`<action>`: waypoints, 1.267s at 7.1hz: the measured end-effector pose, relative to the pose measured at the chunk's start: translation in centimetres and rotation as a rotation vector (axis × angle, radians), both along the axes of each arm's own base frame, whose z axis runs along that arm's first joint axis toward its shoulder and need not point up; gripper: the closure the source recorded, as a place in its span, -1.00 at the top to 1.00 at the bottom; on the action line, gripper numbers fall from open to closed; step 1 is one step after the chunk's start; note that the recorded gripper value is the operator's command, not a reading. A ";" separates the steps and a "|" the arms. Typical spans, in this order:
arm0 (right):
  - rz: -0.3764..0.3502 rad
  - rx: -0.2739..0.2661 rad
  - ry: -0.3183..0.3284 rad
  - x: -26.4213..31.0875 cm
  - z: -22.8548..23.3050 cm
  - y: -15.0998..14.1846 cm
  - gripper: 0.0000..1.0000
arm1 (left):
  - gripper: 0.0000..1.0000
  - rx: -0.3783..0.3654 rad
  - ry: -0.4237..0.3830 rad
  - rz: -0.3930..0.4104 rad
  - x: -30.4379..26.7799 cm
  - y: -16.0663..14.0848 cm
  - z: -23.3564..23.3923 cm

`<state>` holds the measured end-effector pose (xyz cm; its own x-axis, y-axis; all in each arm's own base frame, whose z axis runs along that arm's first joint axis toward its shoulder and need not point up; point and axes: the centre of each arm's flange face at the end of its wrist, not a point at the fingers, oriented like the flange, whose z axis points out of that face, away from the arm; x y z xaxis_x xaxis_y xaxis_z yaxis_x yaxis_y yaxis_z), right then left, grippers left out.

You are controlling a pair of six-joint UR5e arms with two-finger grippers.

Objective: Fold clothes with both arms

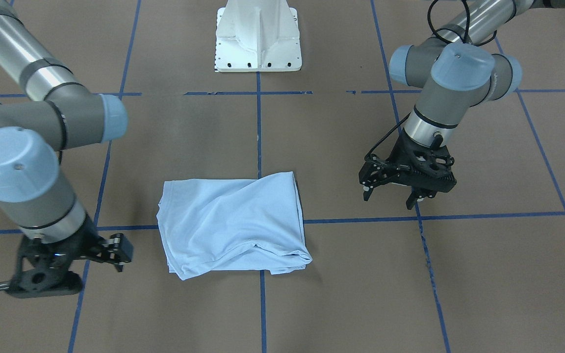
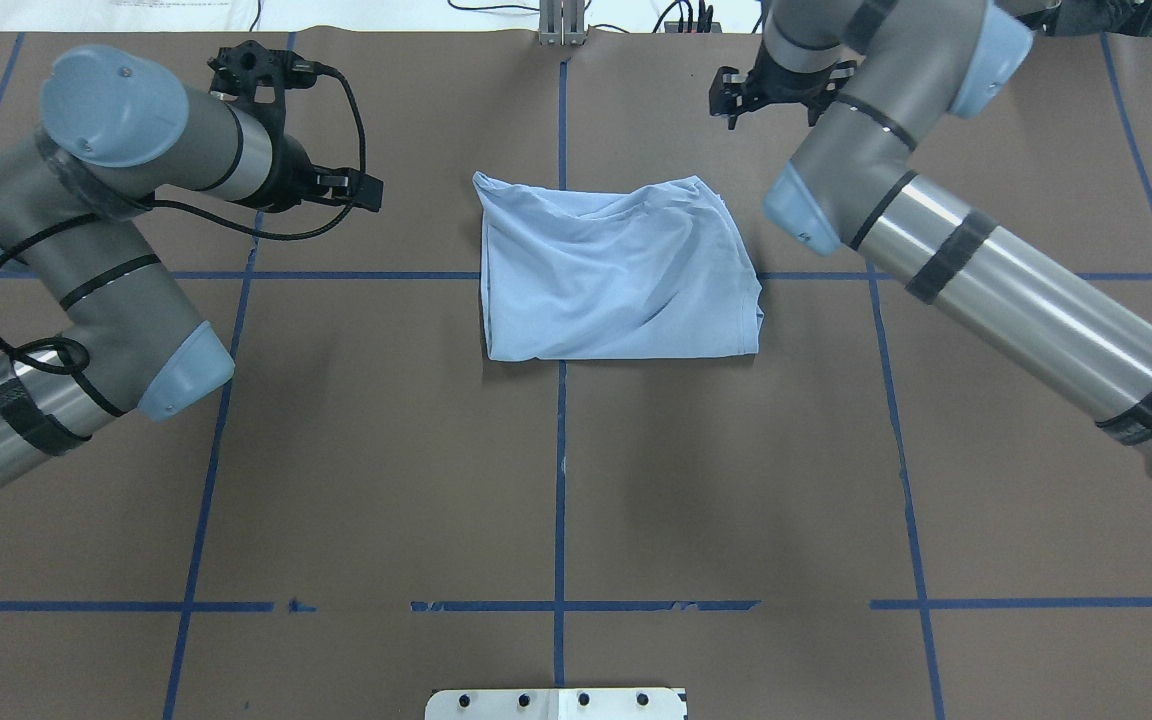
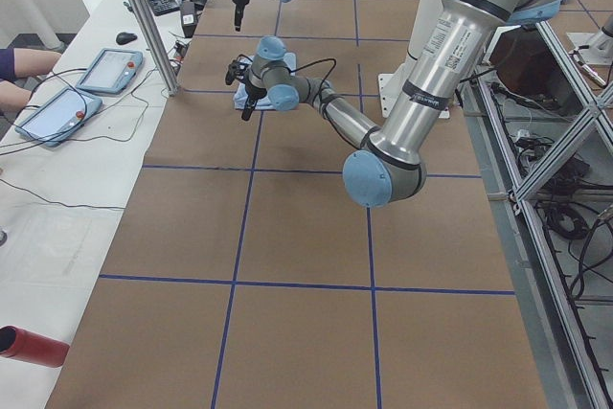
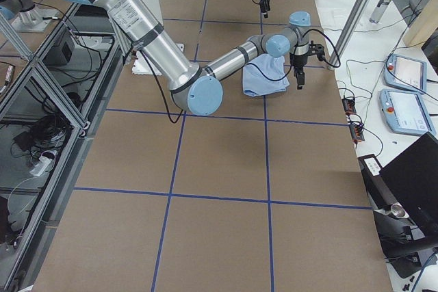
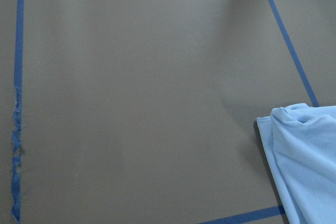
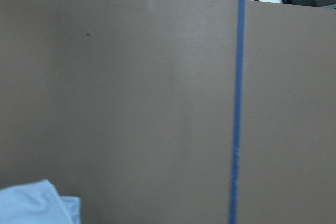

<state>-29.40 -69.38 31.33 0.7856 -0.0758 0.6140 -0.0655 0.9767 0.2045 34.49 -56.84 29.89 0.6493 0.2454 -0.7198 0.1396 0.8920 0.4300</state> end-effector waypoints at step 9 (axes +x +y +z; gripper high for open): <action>-0.186 -0.102 -0.009 33.8 32.1 21.1 1.00 | 1.00 -0.129 -0.213 0.096 -37.3 5.3 25.2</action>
